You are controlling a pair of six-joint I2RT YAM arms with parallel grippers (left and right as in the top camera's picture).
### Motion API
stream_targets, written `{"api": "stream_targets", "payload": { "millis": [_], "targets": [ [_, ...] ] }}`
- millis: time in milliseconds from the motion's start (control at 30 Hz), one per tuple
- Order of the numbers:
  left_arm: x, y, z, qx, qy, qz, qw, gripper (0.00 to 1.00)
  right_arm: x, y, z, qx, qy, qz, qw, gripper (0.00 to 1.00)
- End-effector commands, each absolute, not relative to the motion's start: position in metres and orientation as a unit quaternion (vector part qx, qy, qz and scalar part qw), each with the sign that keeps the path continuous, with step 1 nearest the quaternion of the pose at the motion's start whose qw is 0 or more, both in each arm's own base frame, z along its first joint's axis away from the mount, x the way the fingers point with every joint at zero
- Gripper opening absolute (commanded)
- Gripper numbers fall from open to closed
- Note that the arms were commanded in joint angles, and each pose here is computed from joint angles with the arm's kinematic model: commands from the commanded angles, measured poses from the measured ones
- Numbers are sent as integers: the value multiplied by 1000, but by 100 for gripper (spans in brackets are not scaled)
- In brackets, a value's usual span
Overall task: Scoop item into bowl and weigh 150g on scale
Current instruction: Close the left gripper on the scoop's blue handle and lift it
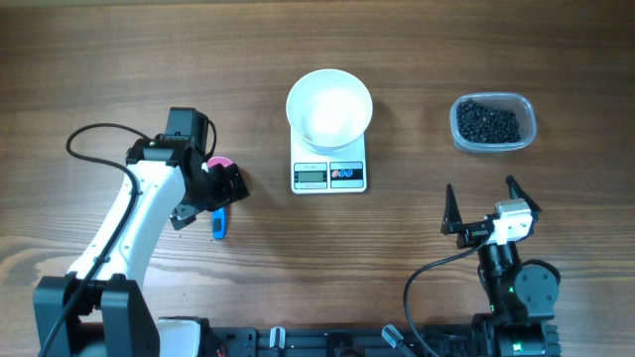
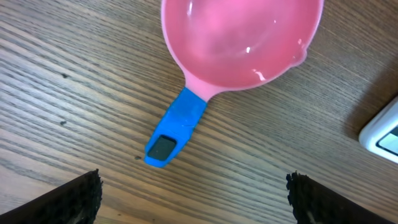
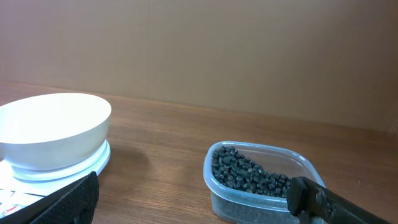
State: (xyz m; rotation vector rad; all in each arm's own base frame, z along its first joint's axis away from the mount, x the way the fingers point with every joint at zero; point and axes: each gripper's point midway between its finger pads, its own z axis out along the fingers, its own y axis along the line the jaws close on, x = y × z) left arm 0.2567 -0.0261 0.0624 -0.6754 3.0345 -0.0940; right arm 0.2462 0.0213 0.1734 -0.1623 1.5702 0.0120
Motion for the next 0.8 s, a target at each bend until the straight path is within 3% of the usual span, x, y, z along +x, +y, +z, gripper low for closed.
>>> {"api": "stream_targets", "payload": {
  "millis": [0, 200, 400, 533, 767],
  "targets": [
    [252, -20, 59, -228, 973, -20, 13, 100, 246, 20, 175, -73, 702, -1, 708, 100],
    [247, -21, 27, -228, 973, -26, 24, 100, 246, 20, 175, -73, 702, -1, 708, 100],
    [263, -27, 8, -221, 973, -49, 51, 88, 246, 20, 176, -73, 702, -1, 708, 100],
    [267, -37, -4, -207, 974, -77, 47, 87, 246, 20, 175, -73, 702, -1, 708, 100],
    [272, -38, -14, -207, 974, -78, 46, 64, 246, 20, 175, -73, 702, -1, 708, 100]
  ]
}}
